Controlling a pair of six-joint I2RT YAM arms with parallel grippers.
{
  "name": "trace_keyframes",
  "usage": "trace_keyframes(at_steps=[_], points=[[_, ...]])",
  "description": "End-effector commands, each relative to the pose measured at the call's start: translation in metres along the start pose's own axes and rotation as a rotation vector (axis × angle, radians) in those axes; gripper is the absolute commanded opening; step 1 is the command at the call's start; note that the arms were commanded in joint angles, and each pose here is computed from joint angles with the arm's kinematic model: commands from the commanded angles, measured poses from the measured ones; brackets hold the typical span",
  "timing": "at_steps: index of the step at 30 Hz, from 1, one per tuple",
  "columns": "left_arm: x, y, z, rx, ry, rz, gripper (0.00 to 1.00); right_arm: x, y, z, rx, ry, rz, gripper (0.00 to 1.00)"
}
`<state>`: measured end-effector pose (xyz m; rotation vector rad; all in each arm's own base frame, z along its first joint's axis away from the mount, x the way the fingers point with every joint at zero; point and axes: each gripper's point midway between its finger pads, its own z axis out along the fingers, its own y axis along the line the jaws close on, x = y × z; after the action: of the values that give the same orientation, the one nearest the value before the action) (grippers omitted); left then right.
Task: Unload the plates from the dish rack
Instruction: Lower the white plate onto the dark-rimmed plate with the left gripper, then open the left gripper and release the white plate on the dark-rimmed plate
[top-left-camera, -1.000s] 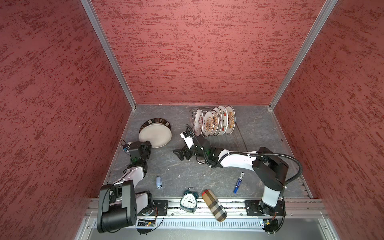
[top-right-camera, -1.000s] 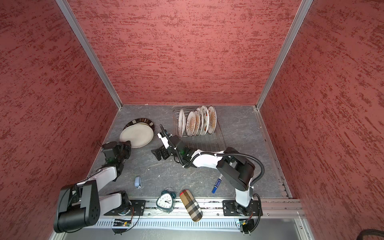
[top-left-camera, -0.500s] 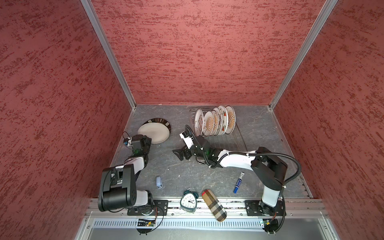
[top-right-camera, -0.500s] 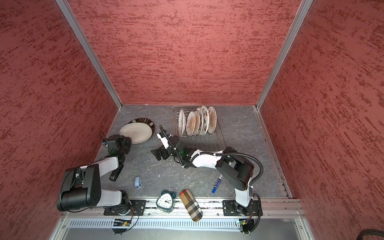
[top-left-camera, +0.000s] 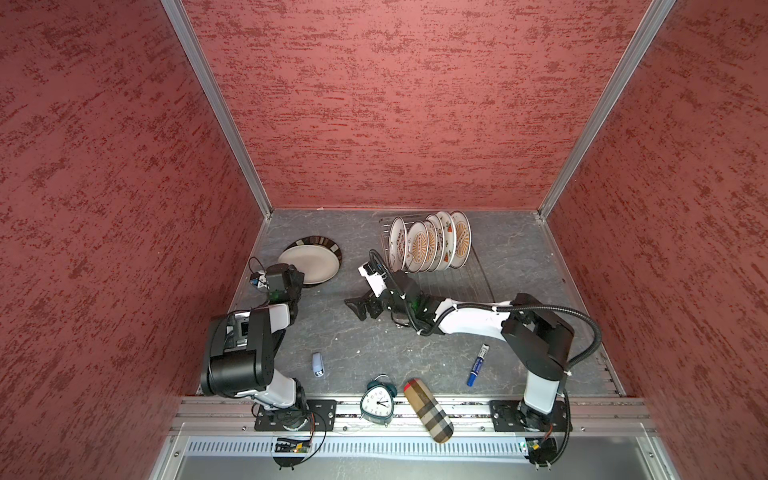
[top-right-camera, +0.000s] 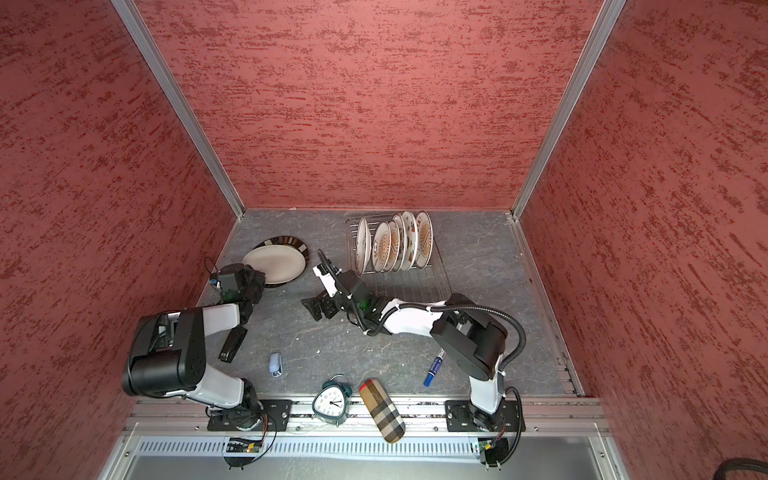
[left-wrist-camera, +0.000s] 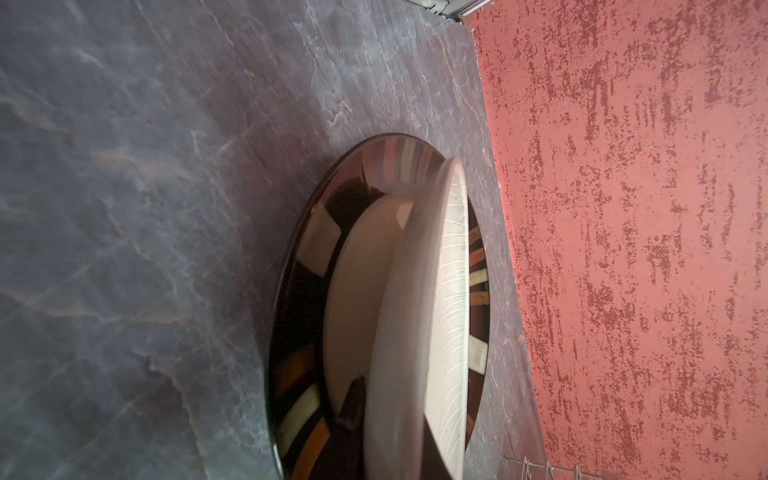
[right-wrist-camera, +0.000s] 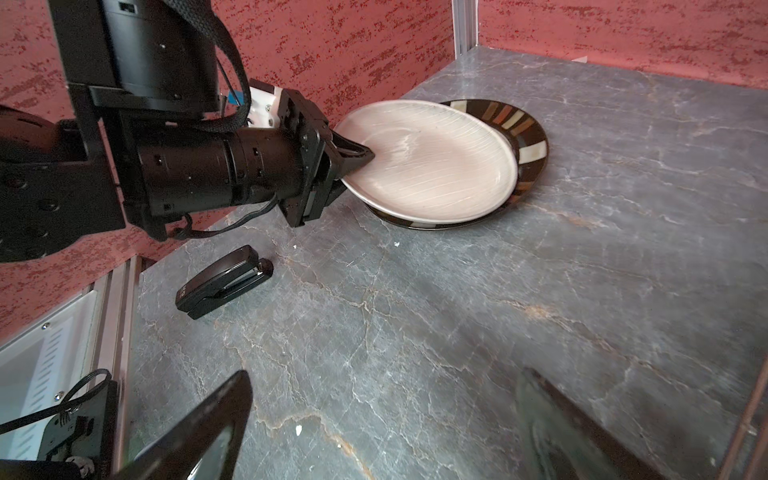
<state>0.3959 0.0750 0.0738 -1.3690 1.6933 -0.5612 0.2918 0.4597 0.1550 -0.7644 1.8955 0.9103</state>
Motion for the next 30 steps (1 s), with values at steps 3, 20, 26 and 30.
trace_keyframes(at_steps=[3, 20, 26, 30], points=[[-0.009, -0.039, 0.003, 0.142, -0.019, -0.005, 0.19, -0.010, 0.002, 0.004, 0.006, -0.035, -0.029, 0.99], [-0.010, -0.028, 0.011, 0.101, -0.031, 0.041, 0.58, -0.007, 0.003, 0.004, -0.003, -0.033, -0.027, 0.99], [-0.013, -0.024, 0.015, 0.069, -0.057, 0.059, 0.67, -0.005, 0.003, 0.005, -0.008, -0.032, -0.023, 0.99], [-0.014, -0.024, 0.016, 0.042, -0.080, 0.086, 0.71, -0.005, 0.003, 0.005, -0.007, -0.031, -0.023, 0.99]])
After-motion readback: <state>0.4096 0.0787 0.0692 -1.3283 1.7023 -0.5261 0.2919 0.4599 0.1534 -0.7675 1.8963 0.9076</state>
